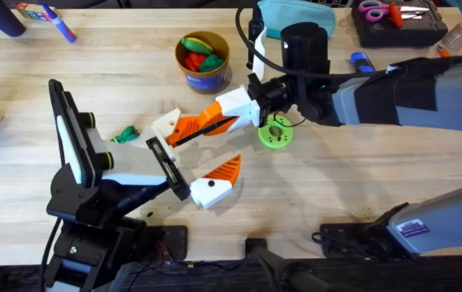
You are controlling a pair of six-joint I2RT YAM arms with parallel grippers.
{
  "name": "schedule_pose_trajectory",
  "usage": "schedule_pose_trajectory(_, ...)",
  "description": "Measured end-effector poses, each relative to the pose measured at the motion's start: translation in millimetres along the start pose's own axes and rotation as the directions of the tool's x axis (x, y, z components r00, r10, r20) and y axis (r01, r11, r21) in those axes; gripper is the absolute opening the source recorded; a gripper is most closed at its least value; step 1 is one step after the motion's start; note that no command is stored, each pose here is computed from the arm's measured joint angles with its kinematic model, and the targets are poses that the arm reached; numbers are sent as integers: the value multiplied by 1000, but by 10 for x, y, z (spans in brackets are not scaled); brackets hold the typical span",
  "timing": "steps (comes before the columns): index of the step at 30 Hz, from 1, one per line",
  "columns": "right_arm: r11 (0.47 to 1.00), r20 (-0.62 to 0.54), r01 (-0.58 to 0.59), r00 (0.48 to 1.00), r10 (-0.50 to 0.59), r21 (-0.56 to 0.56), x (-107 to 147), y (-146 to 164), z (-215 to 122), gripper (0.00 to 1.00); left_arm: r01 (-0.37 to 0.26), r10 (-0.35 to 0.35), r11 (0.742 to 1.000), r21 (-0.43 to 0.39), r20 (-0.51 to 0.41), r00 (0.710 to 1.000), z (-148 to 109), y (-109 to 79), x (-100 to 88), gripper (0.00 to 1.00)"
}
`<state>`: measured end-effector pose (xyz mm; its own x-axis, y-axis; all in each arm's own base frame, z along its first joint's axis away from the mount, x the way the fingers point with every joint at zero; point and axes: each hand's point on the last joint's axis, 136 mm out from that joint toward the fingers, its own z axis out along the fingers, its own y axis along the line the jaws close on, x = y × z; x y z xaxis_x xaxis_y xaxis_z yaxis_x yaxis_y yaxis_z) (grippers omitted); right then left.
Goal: Pick up the gripper from the table and insert it into the empty holder that is missing its gripper. Then pick up a screw, insert it into the mounting hole, and use the screwdriver to tighten it. Finally, clean up the table by picking up the vegetable and placing it into the bucket.
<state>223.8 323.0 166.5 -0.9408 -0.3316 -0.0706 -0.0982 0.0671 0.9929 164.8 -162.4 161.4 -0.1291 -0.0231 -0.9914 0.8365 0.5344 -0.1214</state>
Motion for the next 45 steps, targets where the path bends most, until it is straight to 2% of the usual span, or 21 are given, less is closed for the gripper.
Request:
schedule_pose_trajectory(7, 1000, 1, -23, 1000, 23, -1, -3, -7, -24, 20, 3, -3, 1000, -8, 1, 1000, 0, 14, -1, 991)
schedule_pose_trajectory(15, 998, 56, -54, 997, 53, 13, -112, -45, -121, 20, 11, -11, 1000, -7, 0, 1000, 0, 13, 0, 991)
schedule_pose_trajectory(30, 998, 50, -58, 997, 57, 26, -84, -55, -19, 20, 30, -30, 999, -17, 1, 1000, -4, 34, 0, 991)
schedule_pose_trajectory(45, 998, 45, -65, 997, 63, 28, -67, -59, 8, 20, 34, -33, 998, 51, -9, 999, -10, -78, 16, 991)
